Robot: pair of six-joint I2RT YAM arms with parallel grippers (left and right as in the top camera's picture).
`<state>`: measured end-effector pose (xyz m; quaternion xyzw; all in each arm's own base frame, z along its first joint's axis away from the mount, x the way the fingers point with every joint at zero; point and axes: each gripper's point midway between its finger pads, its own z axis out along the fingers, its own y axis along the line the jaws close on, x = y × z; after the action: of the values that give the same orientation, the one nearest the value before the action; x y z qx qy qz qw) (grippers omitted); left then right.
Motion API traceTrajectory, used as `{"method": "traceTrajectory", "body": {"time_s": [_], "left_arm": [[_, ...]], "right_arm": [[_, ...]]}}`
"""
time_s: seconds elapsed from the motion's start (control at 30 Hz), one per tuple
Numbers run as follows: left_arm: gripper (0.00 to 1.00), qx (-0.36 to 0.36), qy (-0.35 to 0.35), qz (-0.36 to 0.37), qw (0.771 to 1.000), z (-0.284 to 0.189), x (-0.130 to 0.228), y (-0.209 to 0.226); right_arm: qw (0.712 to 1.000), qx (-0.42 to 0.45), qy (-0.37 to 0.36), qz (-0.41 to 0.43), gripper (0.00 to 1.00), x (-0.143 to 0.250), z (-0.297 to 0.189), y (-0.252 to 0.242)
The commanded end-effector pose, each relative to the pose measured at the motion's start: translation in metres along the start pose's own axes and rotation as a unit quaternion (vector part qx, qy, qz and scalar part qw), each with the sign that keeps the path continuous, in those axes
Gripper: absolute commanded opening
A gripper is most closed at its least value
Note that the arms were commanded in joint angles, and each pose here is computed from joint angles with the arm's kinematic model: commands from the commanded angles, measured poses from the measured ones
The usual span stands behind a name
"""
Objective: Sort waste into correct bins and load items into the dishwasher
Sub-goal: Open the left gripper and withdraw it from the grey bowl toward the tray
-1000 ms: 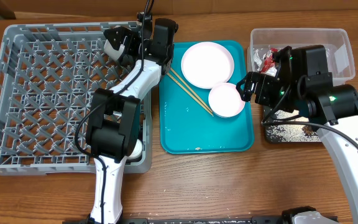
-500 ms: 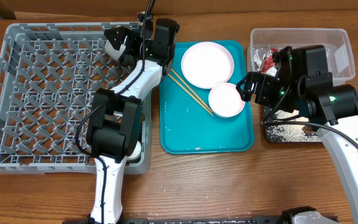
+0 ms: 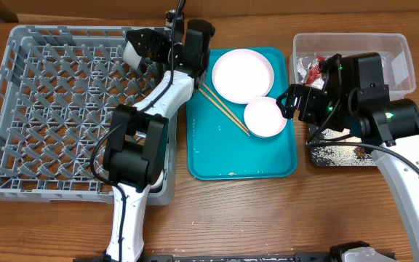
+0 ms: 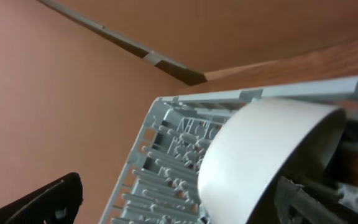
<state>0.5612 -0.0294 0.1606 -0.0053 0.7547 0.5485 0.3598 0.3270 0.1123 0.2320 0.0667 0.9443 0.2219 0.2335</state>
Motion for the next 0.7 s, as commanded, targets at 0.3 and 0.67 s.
{"method": "traceTrajectory", "body": {"time_s": [0.3, 0.67], "left_arm": [[1.0, 0.076, -0.034, 0.008, 0.996, -0.038, -0.004, -0.041], [1.0, 0.181, -0.044, -0.041, 0.982, -0.058, -0.018, -0.039]], "right_arm": [[1.0, 0.004, -0.005, -0.002, 1.0, -0.002, -0.001, -0.001], [1.0, 0.004, -0.005, -0.002, 1.0, -0.002, -0.001, -0.001]]}}
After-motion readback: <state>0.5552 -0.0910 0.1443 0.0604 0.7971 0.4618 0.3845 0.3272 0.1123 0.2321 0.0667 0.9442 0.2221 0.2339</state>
